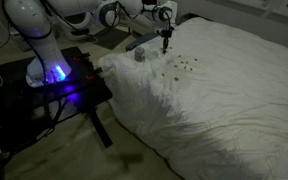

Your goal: Pick up the small objects from the bed and put them in the jar

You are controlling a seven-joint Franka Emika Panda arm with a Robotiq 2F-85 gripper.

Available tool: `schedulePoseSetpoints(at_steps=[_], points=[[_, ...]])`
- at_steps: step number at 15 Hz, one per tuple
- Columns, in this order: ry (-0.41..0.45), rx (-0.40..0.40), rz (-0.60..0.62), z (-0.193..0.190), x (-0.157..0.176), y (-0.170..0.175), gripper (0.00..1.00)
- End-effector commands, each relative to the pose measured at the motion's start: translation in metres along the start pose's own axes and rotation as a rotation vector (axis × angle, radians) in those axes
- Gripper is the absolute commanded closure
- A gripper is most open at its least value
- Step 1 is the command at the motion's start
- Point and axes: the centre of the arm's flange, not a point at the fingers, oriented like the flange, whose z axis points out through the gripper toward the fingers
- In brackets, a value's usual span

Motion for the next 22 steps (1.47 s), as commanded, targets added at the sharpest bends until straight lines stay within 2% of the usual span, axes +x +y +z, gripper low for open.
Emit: schedulePoseSetpoints(at_steps=[1, 7, 16, 19, 20, 22], points=[[-0.091, 0.007, -0.089, -0.034, -0.033, 0.016, 0.99], [-0.215, 0.012, -0.386, -0.072, -0.074, -0.006, 0.99], [-0.232, -0.077, -0.665, -0.107, -0.167, -0.03, 0.99], [-0.283, -0.074, -0.763, -0.118, -0.175, -0.031, 0.99], [-0.258, -0.067, -0.706, -0.111, -0.13, -0.086, 0.99], [-0.259, -0.068, -0.715, -0.113, -0.132, -0.087, 0.97]])
